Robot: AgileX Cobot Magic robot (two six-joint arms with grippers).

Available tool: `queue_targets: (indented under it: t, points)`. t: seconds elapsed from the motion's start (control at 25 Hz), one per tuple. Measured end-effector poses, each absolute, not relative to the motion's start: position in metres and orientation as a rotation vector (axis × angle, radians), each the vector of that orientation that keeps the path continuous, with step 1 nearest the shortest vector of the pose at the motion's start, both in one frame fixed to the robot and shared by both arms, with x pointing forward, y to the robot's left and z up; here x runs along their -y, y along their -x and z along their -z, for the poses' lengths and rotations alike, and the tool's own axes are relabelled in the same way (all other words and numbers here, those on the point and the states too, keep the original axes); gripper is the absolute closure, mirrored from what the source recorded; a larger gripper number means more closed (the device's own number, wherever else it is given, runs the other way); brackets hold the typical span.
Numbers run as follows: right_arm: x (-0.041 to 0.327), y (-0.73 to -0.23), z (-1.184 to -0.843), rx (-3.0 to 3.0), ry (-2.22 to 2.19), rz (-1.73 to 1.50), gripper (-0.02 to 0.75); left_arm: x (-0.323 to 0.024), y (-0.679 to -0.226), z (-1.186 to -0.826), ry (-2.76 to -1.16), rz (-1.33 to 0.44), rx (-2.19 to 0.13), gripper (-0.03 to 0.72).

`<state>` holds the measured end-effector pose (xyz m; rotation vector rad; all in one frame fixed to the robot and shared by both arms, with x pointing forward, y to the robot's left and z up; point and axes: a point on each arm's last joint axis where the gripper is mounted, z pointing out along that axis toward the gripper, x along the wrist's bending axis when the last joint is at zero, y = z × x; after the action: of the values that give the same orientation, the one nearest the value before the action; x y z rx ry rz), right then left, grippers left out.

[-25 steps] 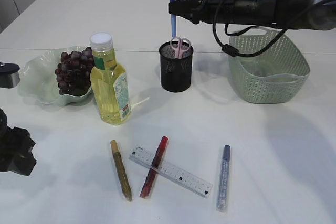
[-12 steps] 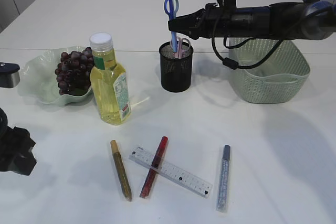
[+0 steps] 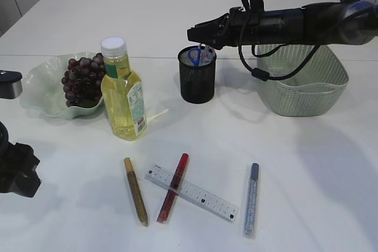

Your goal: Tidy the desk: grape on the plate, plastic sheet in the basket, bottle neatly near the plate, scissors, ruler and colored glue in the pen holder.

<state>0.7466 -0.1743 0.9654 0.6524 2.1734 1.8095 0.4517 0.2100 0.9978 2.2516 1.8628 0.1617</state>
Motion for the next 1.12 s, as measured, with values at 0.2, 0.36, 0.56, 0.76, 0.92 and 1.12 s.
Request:
queue_targets:
  t: [0.2, 0.36, 0.56, 0.76, 0.92, 1.12]
  points:
    - [0.175, -0.747, -0.970, -2.171, -0.754, -1.815, 0.423, -0.210, -0.452, -0.998, -2.253, -0.161, -1.864, 0.190]
    - [0.178, -0.740, -1.000, -2.215, -0.859, -1.748, 0.423, -0.211, -0.450, -0.997, -2.266, -0.149, -1.875, 0.190]
    - [0.183, -0.712, -1.051, -2.361, -1.138, -1.527, 0.423, -0.212, -0.447, -0.997, -2.288, -0.129, -1.893, 0.190]
    - [0.164, -0.670, -1.090, -2.509, -1.217, -1.182, 0.423, -0.211, -0.447, -0.997, -2.279, -0.107, -1.903, 0.190]
    - [0.138, -0.641, -1.096, -2.624, -1.274, -0.946, 0.423, -0.211, -0.446, -0.997, -2.281, -0.097, -1.909, 0.190]
    - [0.098, -0.611, -1.087, -2.764, -1.226, -0.664, 0.416, -0.211, -0.445, -0.996, -2.287, -0.091, -1.914, 0.190]
